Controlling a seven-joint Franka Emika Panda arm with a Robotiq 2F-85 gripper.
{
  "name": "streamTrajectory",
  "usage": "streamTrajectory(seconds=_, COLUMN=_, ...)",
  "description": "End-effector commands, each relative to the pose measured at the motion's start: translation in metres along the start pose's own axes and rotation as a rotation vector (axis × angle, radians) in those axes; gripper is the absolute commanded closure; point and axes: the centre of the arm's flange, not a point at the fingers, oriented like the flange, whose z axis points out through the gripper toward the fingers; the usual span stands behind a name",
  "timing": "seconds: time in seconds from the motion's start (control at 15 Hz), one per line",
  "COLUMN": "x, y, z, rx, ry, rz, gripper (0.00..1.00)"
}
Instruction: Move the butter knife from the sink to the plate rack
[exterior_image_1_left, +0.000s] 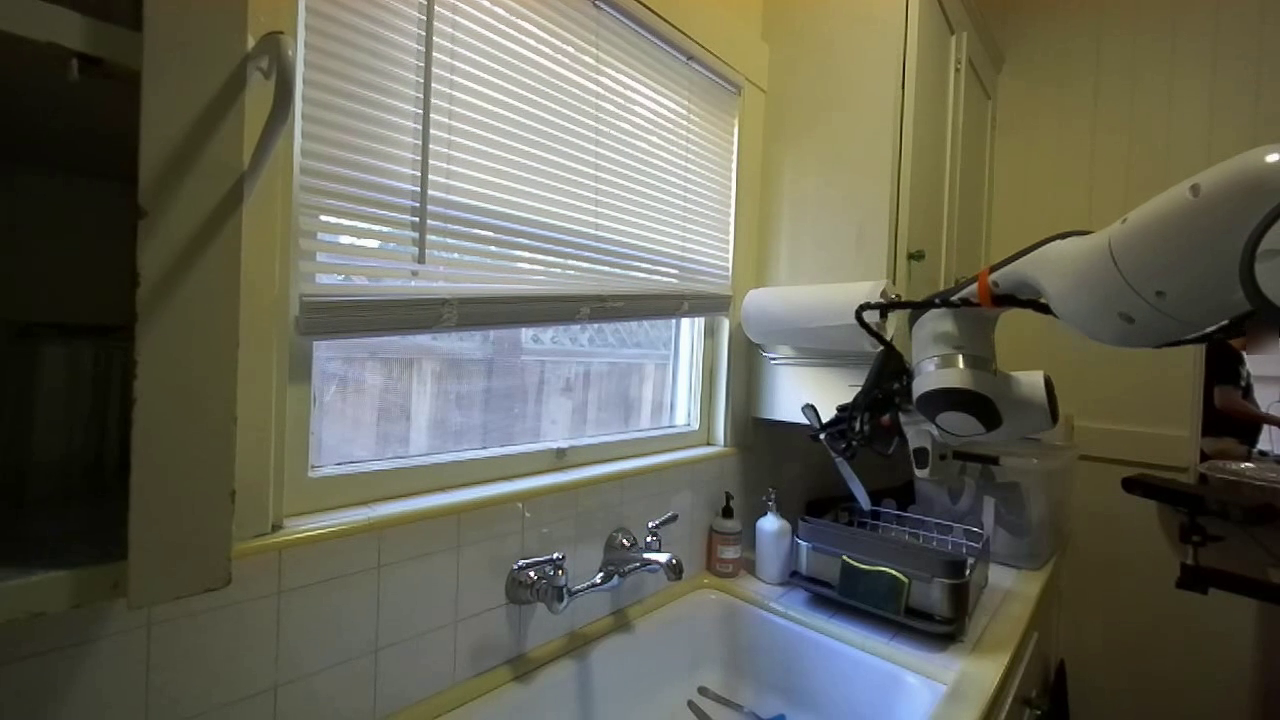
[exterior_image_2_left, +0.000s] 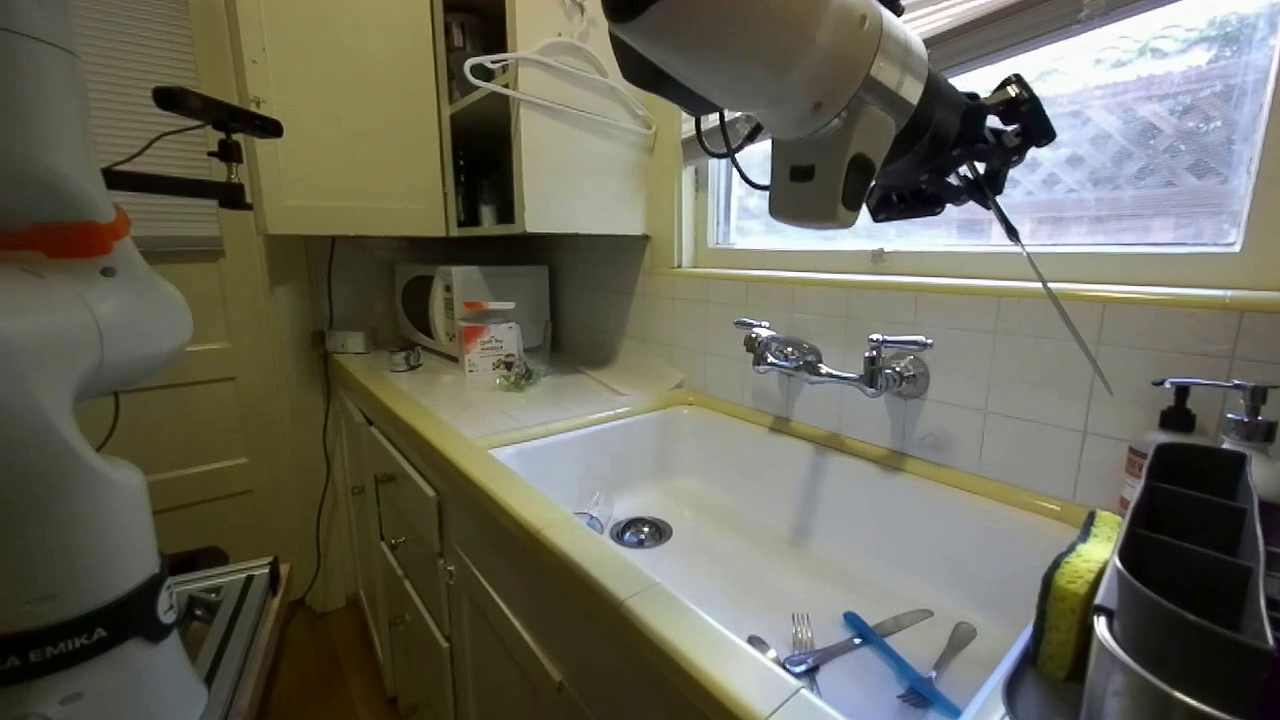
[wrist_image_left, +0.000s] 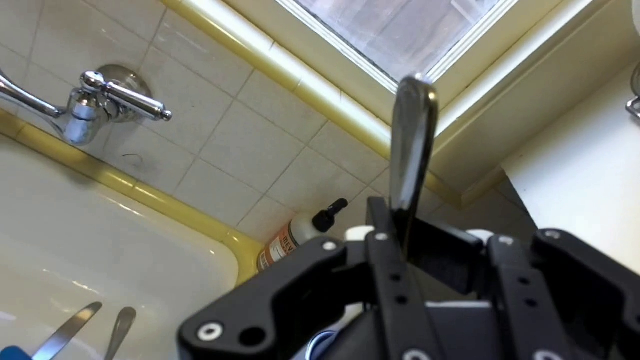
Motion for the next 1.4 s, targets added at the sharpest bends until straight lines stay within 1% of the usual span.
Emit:
streamTrajectory(seconds=0.0, x=0.019, y=0.005, z=-0.010, rx=0.040, ry=-0.048, rz=0.045, gripper=0.98)
streamTrajectory(seconds=0.13, x=0.026, y=0.002, z=-0.012, rx=0.064, ry=-0.028, rz=0.051, gripper=0.98)
streamTrajectory(seconds=0.2, x=0.029, y=-0.005, z=-0.014, rx=0.082, ry=-0.007, rz=0.047, gripper=0.98)
streamTrajectory(seconds=0.27, x=0.034, y=-0.010, z=-0.011, rx=0.126, ry=0.055, rz=0.029, gripper=0.98)
streamTrajectory(seconds=0.33, x=0.040, y=-0.012, z=-0.009, rx=0.145, ry=0.112, rz=0.022, gripper=0.98)
streamTrajectory(seconds=0.4, x=0.044, y=-0.010, z=-0.005, rx=0.138, ry=0.175, rz=-0.005, gripper=0.98)
streamTrajectory(seconds=0.47, x=0.039, y=-0.014, z=-0.019, rx=0.112, ry=0.104, rz=0.019, gripper=0.91)
streamTrajectory(seconds=0.53, x=0.043, y=-0.013, z=-0.018, rx=0.117, ry=0.140, rz=0.009, gripper=0.91)
streamTrajectory(seconds=0.6, x=0.045, y=-0.011, z=-0.015, rx=0.116, ry=0.156, rz=0.003, gripper=0.98)
streamTrajectory(seconds=0.73, x=0.046, y=-0.010, z=-0.011, rx=0.114, ry=0.127, rz=0.017, gripper=0.98)
streamTrajectory(seconds=0.8, x=0.047, y=-0.013, z=-0.012, rx=0.117, ry=0.126, rz=0.019, gripper=0.98)
streamTrajectory(seconds=1.07, x=0.061, y=-0.031, z=-0.013, rx=0.112, ry=0.090, rz=0.142, gripper=0.98)
streamTrajectory(seconds=1.33, x=0.085, y=-0.034, z=-0.011, rx=0.098, ry=0.046, rz=0.246, gripper=0.98)
